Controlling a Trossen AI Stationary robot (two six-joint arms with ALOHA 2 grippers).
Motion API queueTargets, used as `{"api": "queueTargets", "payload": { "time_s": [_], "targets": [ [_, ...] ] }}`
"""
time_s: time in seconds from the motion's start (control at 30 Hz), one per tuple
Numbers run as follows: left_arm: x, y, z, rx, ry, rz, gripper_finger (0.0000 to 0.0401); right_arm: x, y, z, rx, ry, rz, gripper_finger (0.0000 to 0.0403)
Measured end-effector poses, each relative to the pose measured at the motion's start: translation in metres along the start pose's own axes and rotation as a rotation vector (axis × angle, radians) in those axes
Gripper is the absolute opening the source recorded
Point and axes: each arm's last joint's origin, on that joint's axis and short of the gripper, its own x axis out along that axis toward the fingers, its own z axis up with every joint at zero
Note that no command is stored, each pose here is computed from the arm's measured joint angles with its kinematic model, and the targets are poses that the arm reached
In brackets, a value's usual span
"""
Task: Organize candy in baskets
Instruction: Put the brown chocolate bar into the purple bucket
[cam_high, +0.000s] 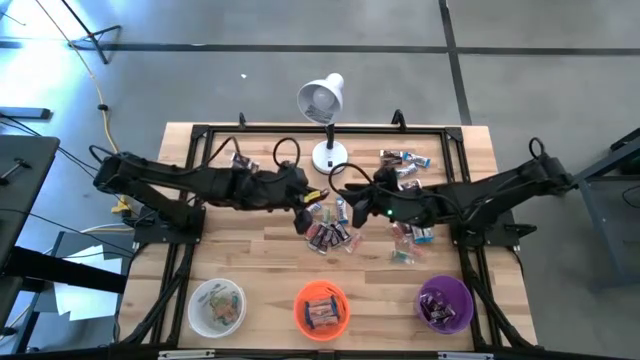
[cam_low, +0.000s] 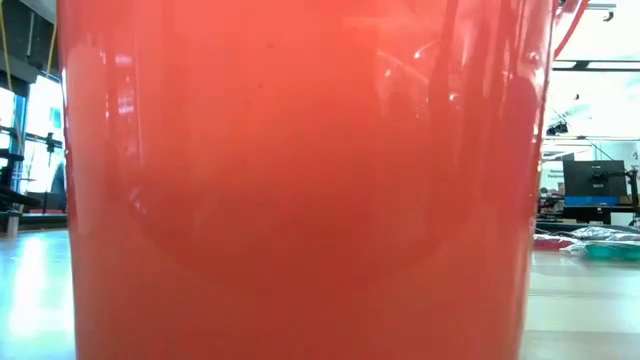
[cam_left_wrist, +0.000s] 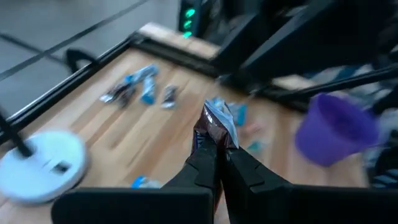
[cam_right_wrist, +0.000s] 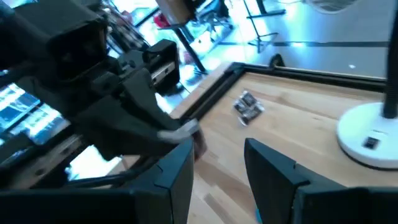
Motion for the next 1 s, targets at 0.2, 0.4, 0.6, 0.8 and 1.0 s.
{"api": "queueTargets", "payload": {
  "time_s": [0.2, 0.4, 0.6, 0.8, 1.0],
  "targets": [
    [-0.01, -0.013, 0.02, 0.016, -0.123, -0.086, 0.0, 0.001, 0.007, 0.004, -0.025, -0.041, 0.064, 0.0138],
    [-0.009, -0.007, 0.027, 0.008, -0.153, -0.062, 0.0, 0.0, 0.013, 0.012, -0.078, -0.11, 0.114, 0.0138],
    [-0.007, 0.0, 0.03, 0.006, -0.16, -0.042, 0.0, 0.0, 0.014, 0.014, -0.09, -0.123, 0.121, 0.0138],
    [-0.005, 0.009, 0.032, 0.014, -0.164, 0.005, 0.0, -0.002, 0.016, 0.014, -0.079, -0.119, 0.157, 0.0138],
    [-0.005, 0.012, 0.033, 0.012, -0.162, 0.011, 0.0, -0.002, 0.015, 0.015, -0.087, -0.126, 0.143, 0.0138]
  ]
}}
